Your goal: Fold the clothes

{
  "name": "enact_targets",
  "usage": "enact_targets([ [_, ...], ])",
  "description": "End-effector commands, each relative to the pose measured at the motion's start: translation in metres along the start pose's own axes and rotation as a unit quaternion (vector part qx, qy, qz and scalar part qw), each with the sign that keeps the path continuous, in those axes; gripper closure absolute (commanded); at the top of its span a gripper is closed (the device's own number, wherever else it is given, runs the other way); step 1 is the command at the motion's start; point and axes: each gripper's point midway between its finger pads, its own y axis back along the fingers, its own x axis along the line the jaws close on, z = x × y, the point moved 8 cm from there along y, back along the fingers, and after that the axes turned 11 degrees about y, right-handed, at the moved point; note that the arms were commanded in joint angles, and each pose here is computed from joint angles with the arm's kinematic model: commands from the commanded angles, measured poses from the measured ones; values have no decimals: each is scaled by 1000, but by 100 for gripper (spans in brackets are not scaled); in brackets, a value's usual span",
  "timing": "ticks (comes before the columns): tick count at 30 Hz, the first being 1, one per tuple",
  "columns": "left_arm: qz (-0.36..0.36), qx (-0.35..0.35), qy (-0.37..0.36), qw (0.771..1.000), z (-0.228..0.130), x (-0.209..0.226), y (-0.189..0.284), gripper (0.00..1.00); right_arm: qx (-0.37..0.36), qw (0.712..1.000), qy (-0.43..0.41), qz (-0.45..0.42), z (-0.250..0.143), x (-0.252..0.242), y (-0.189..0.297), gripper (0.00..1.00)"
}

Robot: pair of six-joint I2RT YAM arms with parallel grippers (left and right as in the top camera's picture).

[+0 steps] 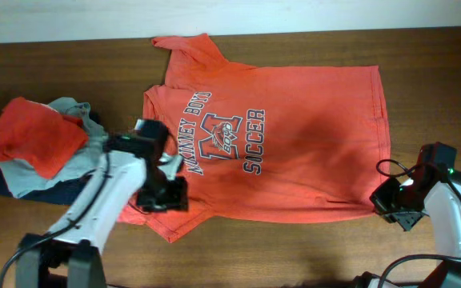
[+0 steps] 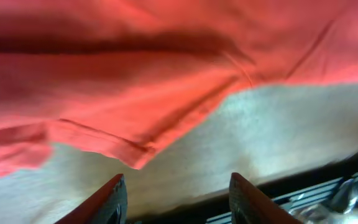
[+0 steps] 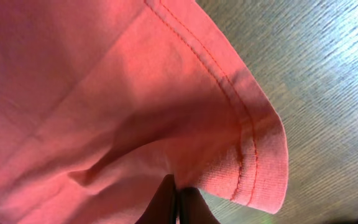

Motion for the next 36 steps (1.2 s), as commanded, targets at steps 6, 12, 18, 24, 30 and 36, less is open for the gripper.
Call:
enact_targets([
  [6,92,33,-22,995,-12,0,-51,44,-12,1000,7,16,5,5,4,96],
  [12,115,90,-8,989,-12,8,-78,43,-11,1000,7,16,5,5,4,96],
  [18,124,114,-2,986,-11,11,-91,66,-12,1000,7,16,5,5,4,96],
  [24,134,134,3,982,-11,7,-74,99,-16,999,23,16,7,5,5,96],
  [30,195,80,-19,977,7,-4,-11,99,-13,999,46,16,8,7,14,95],
  [36,224,-50,-63,971,42,-21,43,100,-28,993,89,67,13,18,16,95],
])
